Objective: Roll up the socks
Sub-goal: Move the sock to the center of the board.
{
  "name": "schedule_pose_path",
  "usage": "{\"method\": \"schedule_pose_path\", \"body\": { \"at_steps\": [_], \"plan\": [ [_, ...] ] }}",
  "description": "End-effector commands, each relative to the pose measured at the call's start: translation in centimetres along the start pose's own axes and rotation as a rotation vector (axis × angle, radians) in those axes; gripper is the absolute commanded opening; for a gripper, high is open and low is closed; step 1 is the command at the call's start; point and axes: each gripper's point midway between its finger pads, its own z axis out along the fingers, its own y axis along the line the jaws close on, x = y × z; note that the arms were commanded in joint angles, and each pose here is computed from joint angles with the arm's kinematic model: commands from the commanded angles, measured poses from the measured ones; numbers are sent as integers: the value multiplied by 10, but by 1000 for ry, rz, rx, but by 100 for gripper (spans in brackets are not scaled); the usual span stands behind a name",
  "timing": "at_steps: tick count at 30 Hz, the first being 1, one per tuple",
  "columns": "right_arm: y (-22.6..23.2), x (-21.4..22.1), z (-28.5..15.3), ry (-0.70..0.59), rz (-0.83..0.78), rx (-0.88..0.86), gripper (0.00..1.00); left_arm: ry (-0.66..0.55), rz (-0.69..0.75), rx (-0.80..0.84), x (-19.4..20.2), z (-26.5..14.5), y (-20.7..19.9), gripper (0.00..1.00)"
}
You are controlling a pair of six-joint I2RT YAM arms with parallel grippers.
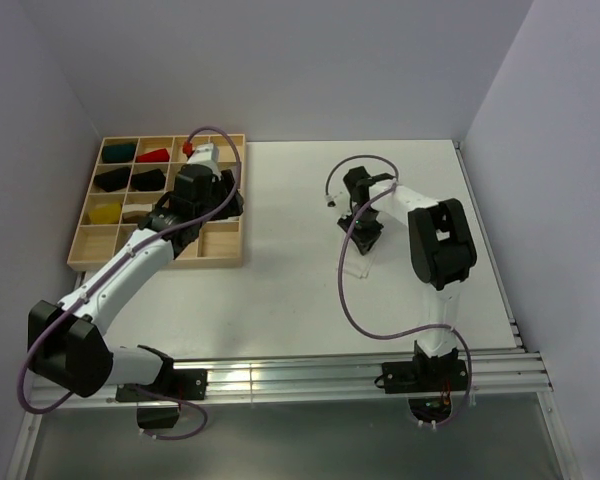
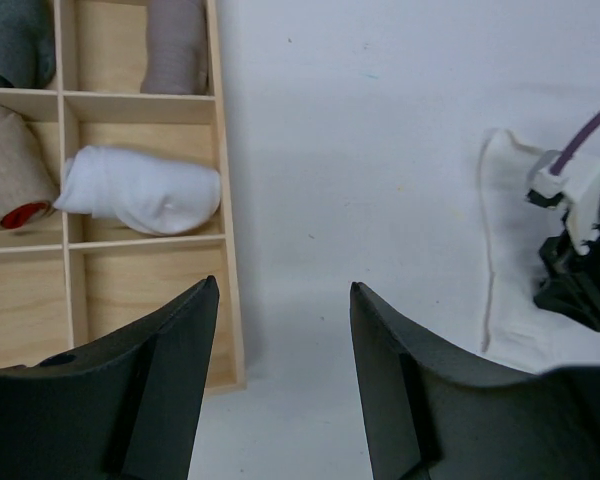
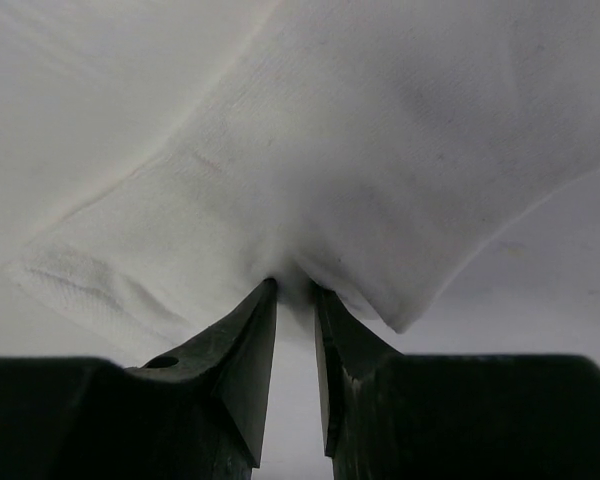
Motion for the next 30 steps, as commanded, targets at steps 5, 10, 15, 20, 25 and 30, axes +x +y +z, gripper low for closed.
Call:
{"method": "schedule_pose_path", "body": {
  "at_steps": [5,10,15,20,25,30],
  "plan": [
    [65,-16,-6,19,6,-191,30,-62,-32,100,-15,-19,-22,60],
    [67,-29,-9,-7,14,-171,31,-51,-25,99,-11,-19,-22,60],
    [53,-40,-30,-104,24,-78,40,-58,-27,113,-11,-22,-24,60],
    [43,-47,-67,-243,-21,38,49,-112,-38,115,-26,-32,-25,60],
    [67,-32,-67,-249,-168,21,48,-219,-75,130,-55,-57,-27,61],
    [95,-6,-43,-200,-334,34,48,-286,-77,148,-77,-77,-31,62]
  ]
}}
